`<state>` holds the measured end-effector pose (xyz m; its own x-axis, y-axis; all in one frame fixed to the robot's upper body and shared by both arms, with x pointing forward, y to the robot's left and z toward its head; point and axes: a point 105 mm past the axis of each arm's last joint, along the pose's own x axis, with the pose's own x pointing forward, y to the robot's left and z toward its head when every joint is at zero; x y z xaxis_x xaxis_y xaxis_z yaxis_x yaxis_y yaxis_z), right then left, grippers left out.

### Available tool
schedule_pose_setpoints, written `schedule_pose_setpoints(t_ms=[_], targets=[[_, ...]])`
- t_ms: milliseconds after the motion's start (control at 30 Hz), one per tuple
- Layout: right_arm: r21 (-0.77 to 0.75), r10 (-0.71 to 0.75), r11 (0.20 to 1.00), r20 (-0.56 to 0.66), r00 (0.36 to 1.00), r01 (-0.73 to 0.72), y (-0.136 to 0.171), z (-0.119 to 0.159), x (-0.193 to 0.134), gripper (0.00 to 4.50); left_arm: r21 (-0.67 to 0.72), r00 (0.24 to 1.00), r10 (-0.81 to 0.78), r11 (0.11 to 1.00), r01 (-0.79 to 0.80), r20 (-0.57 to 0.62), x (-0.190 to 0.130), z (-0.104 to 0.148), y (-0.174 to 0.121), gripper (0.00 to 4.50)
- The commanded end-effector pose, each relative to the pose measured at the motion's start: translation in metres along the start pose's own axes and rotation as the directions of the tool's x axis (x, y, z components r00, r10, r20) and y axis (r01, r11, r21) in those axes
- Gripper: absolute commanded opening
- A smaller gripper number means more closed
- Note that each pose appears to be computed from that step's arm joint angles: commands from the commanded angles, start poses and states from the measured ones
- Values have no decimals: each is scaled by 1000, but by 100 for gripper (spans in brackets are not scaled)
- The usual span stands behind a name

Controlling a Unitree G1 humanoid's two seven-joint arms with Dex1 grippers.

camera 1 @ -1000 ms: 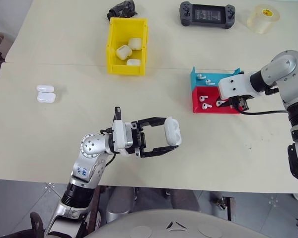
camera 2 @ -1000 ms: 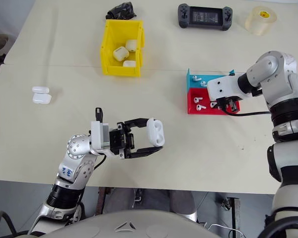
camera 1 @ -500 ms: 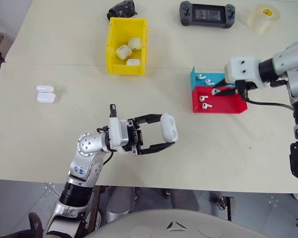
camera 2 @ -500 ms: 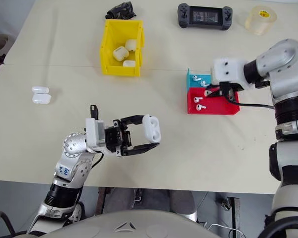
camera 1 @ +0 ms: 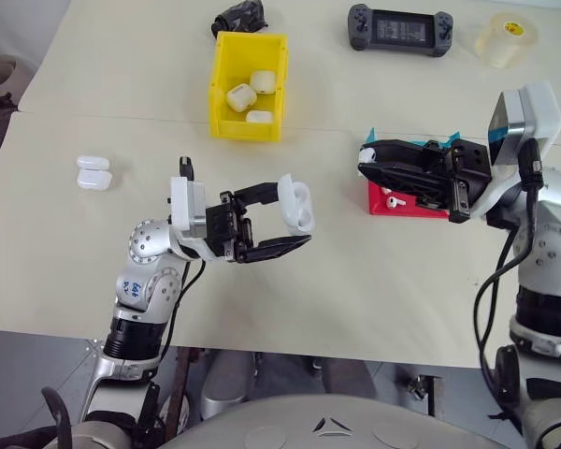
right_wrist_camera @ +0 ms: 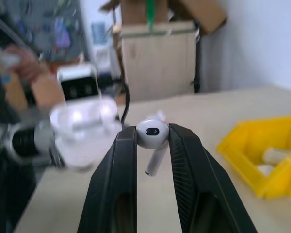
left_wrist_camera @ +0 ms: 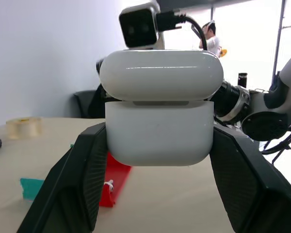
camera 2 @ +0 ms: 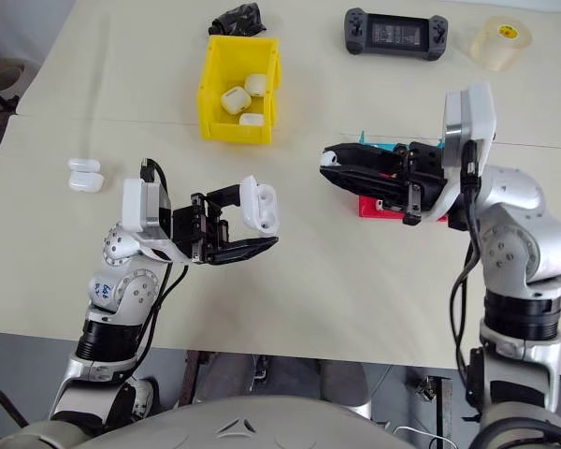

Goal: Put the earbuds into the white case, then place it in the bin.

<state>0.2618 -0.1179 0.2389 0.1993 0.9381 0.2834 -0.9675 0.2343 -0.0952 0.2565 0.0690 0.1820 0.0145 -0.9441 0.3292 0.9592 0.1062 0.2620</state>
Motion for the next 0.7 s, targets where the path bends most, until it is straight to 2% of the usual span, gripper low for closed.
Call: schedule_pose_setpoints(t_ms=[33, 133, 300, 567, 700], targets=[[-5, -43, 999, 110, 993, 44, 15, 8, 3, 75, 23, 999, -39, 999, 38, 31, 2, 8, 4, 277], [-2, -68, 998, 176, 982, 70, 26, 6, 9, 75, 22, 997, -68, 997, 68, 32, 6, 8, 5, 277], [-51, -88, 994, 219, 972, 102, 39, -2, 15, 75, 15, 991, -129, 992, 129, 25, 10, 5, 2, 277], [-171, -73, 979, 226, 972, 113, 49, -12, 29, 75, -27, 986, -163, 986, 164, 48, 15, 7, 0, 277], [-177, -72, 977, 247, 966, 118, 53, -16, 36, 75, -33, 985, -161, 986, 164, 61, 19, 10, 1, 277]])
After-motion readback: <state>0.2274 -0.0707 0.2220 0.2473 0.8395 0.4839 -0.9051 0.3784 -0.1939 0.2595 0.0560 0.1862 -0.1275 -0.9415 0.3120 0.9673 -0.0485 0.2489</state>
